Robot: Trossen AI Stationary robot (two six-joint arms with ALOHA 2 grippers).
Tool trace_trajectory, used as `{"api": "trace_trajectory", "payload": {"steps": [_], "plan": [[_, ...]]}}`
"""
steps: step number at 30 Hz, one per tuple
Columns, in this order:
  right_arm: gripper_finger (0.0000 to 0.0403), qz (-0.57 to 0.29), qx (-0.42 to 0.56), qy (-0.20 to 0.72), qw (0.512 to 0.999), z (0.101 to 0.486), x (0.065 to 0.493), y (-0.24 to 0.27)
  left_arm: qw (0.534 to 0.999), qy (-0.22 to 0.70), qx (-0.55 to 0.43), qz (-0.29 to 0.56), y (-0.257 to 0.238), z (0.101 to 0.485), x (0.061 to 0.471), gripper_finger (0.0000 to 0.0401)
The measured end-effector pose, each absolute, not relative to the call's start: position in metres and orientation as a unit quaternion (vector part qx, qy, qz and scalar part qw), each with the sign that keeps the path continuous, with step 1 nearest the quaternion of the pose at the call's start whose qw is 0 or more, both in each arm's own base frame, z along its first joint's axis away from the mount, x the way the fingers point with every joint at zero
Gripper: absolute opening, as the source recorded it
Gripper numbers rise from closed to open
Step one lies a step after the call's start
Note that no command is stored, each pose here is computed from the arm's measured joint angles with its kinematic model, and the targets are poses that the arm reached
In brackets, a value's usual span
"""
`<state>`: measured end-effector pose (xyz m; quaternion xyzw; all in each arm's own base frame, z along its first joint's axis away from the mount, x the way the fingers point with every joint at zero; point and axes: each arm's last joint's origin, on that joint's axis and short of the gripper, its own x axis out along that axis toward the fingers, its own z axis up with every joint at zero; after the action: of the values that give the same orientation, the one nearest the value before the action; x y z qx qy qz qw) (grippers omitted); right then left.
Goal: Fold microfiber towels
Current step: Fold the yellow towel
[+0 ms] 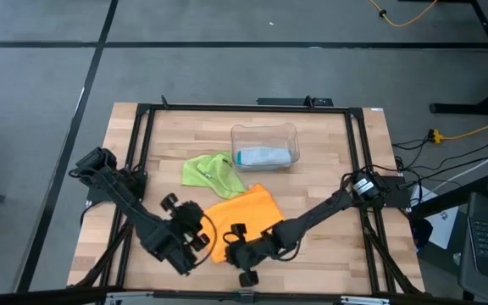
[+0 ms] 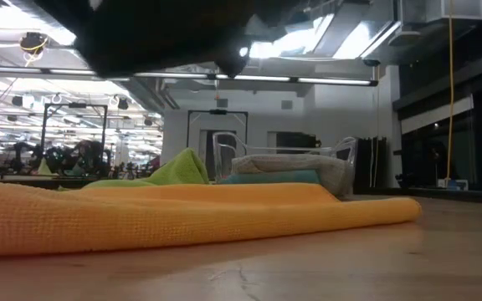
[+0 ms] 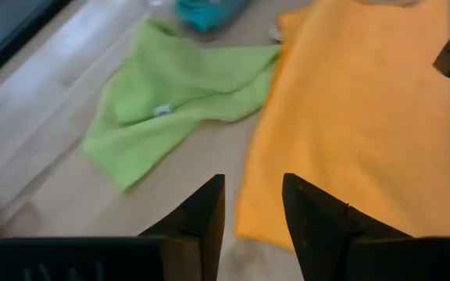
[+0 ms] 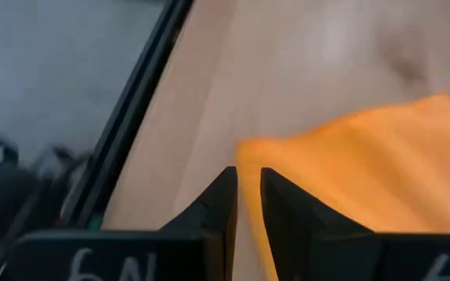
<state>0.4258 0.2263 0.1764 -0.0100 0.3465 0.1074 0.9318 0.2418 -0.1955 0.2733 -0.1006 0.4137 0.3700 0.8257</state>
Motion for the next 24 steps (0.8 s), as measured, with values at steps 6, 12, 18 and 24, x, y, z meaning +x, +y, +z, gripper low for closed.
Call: {"api": "trace_trajectory", "payload": {"steps": [6,12,18,24], "plan": [[0.0062,0.052,0.079,0.335,0.937,0.153,0.436,0.203,0.814,0.391,-0.102,0.417,-0.197,0.277,0.224,0.0122],[0.0062,0.054,0.106,0.364,0.924,0.129,0.445,0.195,0.817,0.386,-0.103,0.416,-0.197,0.277,0.224,0.0122],[0.0062,0.079,0.102,0.448,0.885,0.116,0.434,0.195,0.817,0.386,-0.102,0.417,-0.196,0.277,0.225,0.0122],[0.0062,0.083,0.084,0.549,0.827,0.12,0.415,0.186,0.817,0.386,-0.101,0.417,-0.196,0.277,0.225,0.0122]]}}
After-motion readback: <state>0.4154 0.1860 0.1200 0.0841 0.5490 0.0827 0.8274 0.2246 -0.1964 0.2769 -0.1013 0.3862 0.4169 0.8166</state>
